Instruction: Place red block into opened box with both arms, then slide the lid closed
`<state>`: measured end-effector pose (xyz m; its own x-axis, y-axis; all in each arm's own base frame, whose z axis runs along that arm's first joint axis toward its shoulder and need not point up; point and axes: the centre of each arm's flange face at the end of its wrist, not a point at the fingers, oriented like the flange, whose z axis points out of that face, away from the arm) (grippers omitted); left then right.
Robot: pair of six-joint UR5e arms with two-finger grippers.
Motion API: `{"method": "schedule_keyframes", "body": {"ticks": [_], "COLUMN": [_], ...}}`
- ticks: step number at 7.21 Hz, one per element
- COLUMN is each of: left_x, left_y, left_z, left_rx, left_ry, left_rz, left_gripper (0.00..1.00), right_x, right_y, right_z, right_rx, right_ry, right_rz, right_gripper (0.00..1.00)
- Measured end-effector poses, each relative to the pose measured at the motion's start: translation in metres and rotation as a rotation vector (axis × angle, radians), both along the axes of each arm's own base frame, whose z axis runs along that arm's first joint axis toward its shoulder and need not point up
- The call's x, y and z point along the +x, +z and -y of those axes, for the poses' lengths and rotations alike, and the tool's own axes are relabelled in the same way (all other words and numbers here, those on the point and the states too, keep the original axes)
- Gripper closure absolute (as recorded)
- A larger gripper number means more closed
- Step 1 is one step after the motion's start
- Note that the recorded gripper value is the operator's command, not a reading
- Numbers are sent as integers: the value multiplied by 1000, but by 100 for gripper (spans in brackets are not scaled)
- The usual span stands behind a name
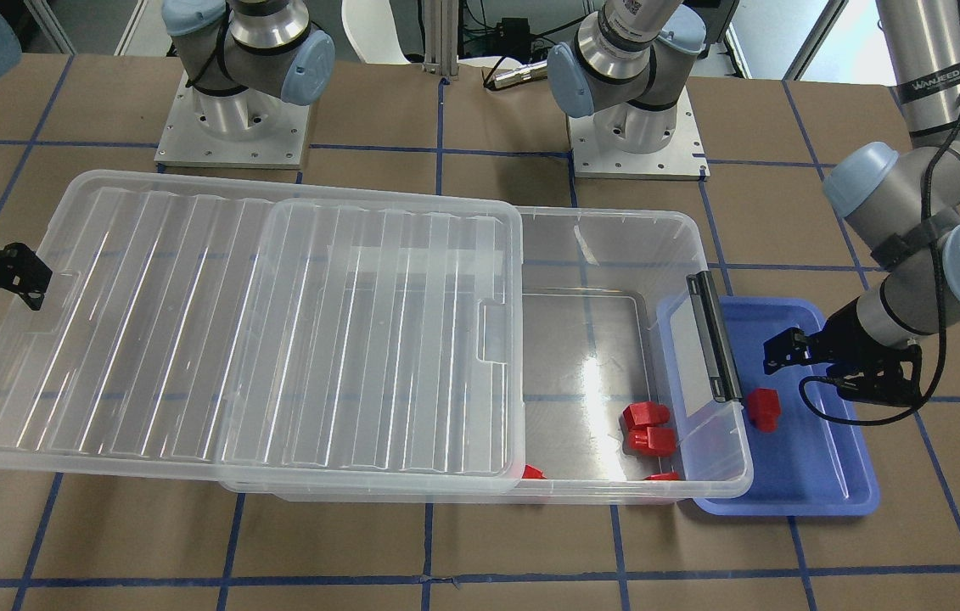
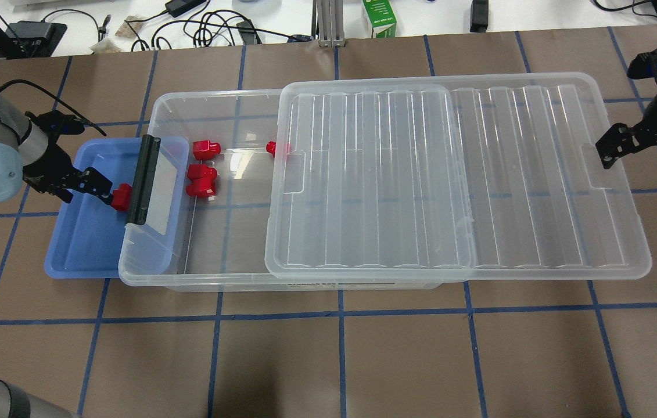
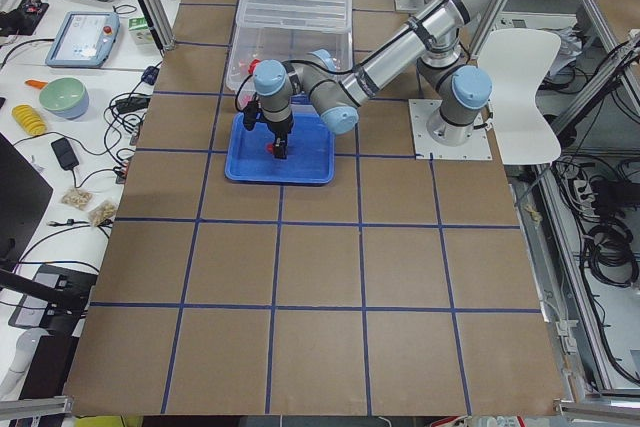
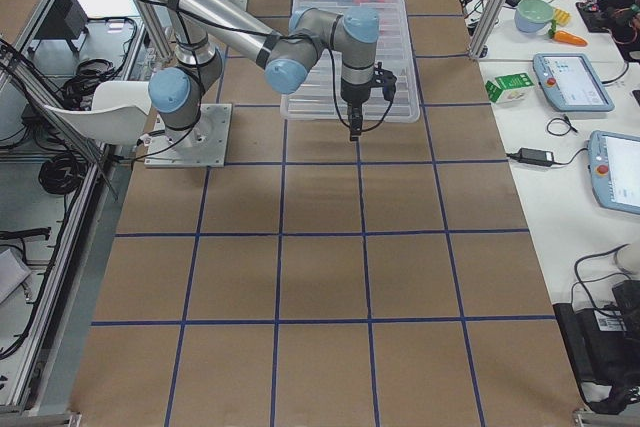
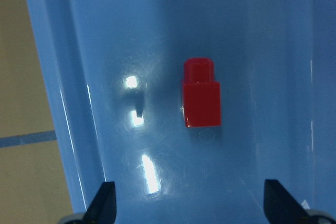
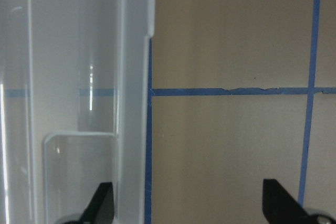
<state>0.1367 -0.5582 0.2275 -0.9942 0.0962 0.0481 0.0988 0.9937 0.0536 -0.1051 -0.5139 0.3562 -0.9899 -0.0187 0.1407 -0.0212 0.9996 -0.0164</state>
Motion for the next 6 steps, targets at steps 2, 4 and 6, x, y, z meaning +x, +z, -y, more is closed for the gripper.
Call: {"method": "schedule_keyframes", "body": {"ticks": [2,4,6], "left_x": [-11,-25,-26], "left_y": [-14,-25,-40], "left_z": [8,14,18], "left_rx": [-3,4,13], "left_ry": [17,11,6], "left_rz": [4,3,-1], "left_gripper": [0,0,0], "right_x": [1,8,18], "right_y": [5,30,73], "right_z": [0,-2,-11], "right_rx": [-12,-53,-78], "right_ry": [4,13,19], "right_rz": [2,6,25], "right_gripper": [0,0,0]}}
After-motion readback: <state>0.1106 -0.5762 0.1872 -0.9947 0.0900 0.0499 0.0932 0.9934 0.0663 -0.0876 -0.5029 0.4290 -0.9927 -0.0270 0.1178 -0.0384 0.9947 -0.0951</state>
